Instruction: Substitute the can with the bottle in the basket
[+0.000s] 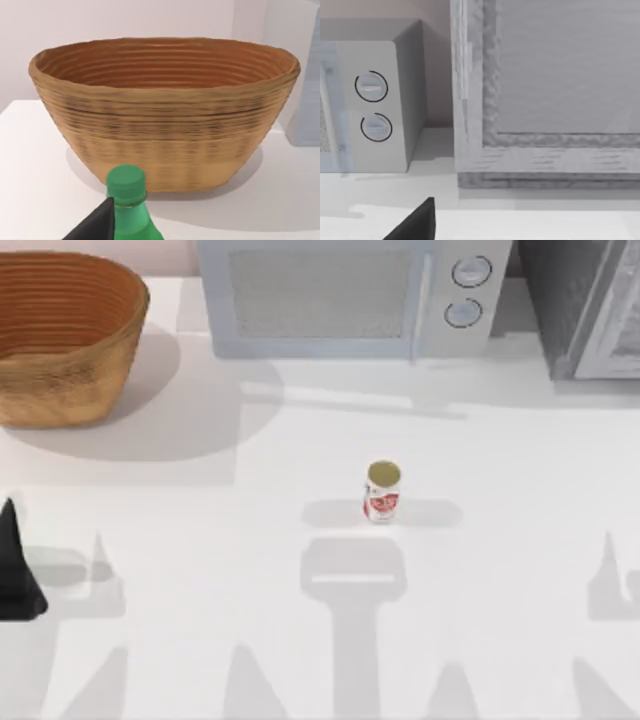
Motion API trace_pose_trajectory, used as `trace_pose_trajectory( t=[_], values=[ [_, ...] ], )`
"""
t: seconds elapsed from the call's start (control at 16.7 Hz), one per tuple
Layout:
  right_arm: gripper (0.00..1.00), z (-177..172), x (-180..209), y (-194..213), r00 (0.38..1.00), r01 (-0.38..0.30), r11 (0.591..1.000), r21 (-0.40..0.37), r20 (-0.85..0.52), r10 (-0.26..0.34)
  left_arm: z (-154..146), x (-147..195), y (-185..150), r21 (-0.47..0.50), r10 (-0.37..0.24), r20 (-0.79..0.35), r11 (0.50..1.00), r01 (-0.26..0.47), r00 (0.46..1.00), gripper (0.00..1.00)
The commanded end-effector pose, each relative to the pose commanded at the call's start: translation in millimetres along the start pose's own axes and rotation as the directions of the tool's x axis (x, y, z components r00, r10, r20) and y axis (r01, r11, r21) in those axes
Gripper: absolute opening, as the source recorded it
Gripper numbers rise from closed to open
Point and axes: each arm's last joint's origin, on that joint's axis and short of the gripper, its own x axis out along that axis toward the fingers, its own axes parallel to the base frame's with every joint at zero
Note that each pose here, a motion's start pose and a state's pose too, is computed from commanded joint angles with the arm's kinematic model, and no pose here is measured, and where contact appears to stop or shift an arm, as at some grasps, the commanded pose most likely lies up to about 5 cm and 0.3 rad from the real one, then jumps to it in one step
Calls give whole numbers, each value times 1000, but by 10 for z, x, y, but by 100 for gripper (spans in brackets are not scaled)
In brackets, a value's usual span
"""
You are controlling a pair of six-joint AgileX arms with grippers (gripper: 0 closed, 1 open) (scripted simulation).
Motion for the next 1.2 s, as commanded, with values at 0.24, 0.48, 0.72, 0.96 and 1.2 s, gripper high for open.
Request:
trace_pose_trajectory(
  t=[0.24, 0.48, 0.72, 0.96, 1.2],
  values=[
    [100, 0, 0, 0, 1000, 0, 1000, 0, 0, 0, -51, 129, 64, 10, -2, -49, 1000, 2, 999, 100],
    [100, 0, 0, 0, 1000, 0, 1000, 0, 0, 0, -122, 274, 165, 19, -3, -90, 1000, 5, 996, 100],
    [100, 0, 0, 0, 1000, 0, 1000, 0, 0, 0, -243, 398, 289, 21, -5, -132, 1000, 8, 991, 100],
    [100, 0, 0, 0, 1000, 0, 1000, 0, 0, 0, -397, 469, 403, 15, -8, -174, 1000, 11, 985, 100],
    [100, 0, 0, 0, 1000, 0, 1000, 0, 0, 0, -535, 486, 477, 2, -12, -212, 1000, 13, 977, 100]
  ],
)
